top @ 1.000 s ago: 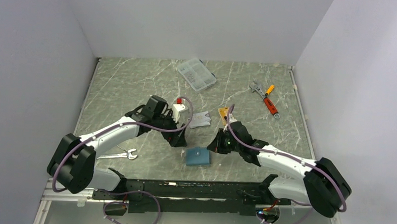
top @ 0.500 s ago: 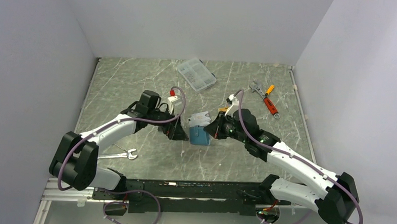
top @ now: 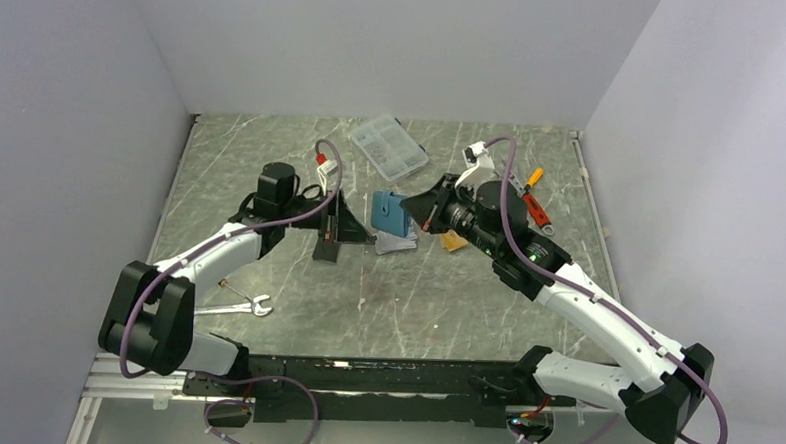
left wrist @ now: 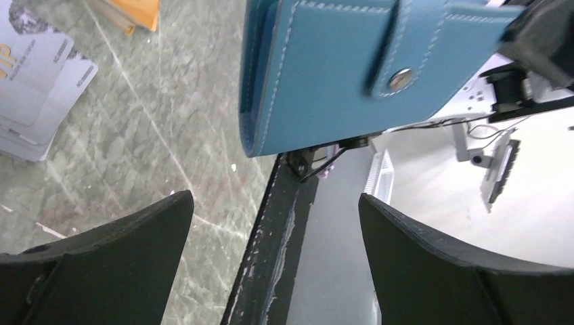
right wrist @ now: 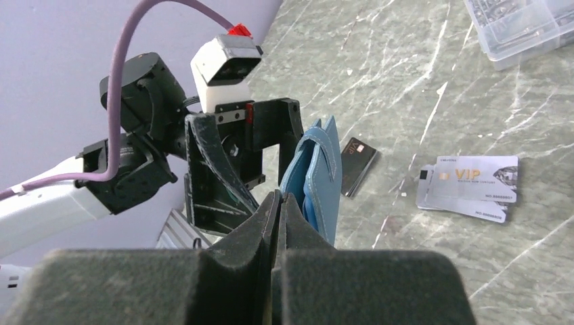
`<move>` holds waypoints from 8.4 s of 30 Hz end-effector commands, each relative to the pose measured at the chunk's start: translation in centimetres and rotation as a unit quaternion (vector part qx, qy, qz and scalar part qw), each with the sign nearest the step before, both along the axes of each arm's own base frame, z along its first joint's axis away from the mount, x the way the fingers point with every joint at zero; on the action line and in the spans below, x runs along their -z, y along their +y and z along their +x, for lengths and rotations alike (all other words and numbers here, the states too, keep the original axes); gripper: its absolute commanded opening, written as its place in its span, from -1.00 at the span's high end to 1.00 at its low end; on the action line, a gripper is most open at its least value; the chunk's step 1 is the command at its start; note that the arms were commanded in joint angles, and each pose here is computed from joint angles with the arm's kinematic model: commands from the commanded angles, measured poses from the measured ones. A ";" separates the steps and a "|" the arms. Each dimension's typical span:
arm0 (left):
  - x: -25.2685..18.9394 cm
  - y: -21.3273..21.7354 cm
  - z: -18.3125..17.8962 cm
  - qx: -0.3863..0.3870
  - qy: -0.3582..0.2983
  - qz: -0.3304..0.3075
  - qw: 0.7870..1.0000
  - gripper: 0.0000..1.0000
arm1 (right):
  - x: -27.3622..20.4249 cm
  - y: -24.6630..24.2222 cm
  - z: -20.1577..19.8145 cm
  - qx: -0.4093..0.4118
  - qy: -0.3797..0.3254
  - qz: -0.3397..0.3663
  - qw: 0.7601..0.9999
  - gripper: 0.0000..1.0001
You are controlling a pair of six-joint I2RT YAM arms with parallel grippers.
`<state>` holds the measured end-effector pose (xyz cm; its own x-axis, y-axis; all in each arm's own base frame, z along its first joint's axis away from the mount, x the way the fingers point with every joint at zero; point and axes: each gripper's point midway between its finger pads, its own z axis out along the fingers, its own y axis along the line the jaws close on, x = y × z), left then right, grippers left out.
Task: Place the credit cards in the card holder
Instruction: Pick up the card holder from the center of the board, then open the card holder.
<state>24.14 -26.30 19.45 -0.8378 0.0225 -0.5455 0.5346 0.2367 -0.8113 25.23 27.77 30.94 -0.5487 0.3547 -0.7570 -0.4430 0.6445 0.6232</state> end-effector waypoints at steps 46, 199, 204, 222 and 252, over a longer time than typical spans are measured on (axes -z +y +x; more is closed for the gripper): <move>-13.1 4.8 1.7 -0.101 -0.022 -0.237 0.966 -0.43 | -3.3 5.9 -0.7 -0.009 0.037 0.248 0.968 1.00; -6.9 4.9 2.3 -0.116 -0.010 0.027 0.993 1.00 | 2.1 9.2 -3.1 0.009 -0.141 -0.228 0.963 -0.28; -6.7 4.8 1.9 -0.115 0.003 0.018 0.993 1.00 | 1.9 9.3 -2.1 0.028 -0.168 -0.264 0.949 -0.18; -8.1 4.6 0.8 -0.099 0.001 -0.004 0.995 1.00 | 3.9 10.7 -1.6 0.012 -0.173 -0.298 0.939 0.10; -7.9 4.3 -0.2 -0.086 0.011 -0.016 0.996 1.00 | 3.3 5.8 2.0 0.175 -0.174 -0.290 0.925 1.00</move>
